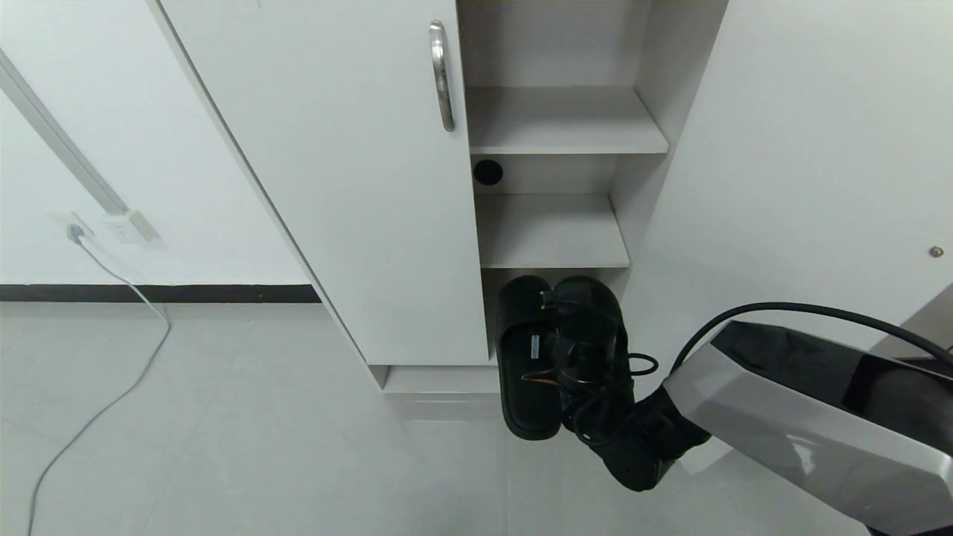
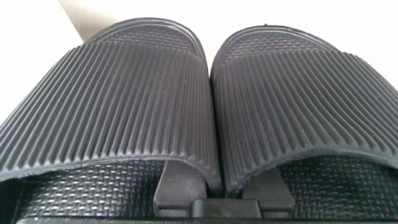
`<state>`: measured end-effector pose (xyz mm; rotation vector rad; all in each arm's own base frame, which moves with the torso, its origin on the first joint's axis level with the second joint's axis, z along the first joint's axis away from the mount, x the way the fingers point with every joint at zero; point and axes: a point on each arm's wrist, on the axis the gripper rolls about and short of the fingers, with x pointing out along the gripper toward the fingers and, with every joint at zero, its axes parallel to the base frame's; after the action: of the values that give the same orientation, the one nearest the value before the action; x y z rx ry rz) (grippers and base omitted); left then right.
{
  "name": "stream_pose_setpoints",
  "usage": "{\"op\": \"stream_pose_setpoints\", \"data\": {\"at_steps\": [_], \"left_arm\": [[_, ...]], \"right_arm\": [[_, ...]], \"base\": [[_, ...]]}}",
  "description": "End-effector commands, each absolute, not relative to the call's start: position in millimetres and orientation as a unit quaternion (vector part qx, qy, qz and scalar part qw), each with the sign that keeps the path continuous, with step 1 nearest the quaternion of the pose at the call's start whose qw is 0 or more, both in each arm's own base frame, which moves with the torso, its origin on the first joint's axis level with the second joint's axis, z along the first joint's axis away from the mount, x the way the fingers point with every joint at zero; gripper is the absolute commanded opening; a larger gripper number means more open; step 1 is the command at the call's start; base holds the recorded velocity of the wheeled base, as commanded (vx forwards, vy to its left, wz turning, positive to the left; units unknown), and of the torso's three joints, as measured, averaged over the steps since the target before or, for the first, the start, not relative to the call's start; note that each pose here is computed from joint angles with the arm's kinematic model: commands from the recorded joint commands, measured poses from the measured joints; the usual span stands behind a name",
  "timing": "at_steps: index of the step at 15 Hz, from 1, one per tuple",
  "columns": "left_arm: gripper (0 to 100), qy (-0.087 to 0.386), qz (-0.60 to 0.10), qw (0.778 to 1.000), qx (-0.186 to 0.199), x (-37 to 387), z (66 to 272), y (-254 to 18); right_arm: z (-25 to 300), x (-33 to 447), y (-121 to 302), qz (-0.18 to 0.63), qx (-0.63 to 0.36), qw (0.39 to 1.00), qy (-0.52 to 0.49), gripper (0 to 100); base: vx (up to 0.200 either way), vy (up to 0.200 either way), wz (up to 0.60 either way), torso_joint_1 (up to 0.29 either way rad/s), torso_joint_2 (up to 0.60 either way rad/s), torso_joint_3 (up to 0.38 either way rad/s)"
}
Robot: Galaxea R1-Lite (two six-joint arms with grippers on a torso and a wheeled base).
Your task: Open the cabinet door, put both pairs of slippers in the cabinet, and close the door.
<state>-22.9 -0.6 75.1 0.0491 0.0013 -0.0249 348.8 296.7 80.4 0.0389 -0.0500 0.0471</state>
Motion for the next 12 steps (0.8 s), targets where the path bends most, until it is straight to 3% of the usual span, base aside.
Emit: {"op": "stream_pose_setpoints", "data": {"at_steps": [1,11,12], "left_arm": [[0,0.001,-0.012,1.0,0.025,-22.8,75.2,-0.6],[0,0.001,-0.012,1.0,0.025,-22.8,75.2,-0.6],[0,0.001,-0.012,1.0,0.025,-22.8,75.2,-0.6]], "right_arm": [[81.9,346.2,294.6,0.025,0.003,0.999,-0.044,0],[90.1,350.9,285.7,0.014,0.007,0.999,-0.05,0],[89.9,351.8,284.7,0.012,0.006,0.999,-0.049,0]], "base": [[0.0,0.0,0.0,0.0,0.0,0.0],[0.0,0.0,0.0,0.0,0.0,0.0],[0.2,0.0,0.0,0.007,0.0,0.002]]}}
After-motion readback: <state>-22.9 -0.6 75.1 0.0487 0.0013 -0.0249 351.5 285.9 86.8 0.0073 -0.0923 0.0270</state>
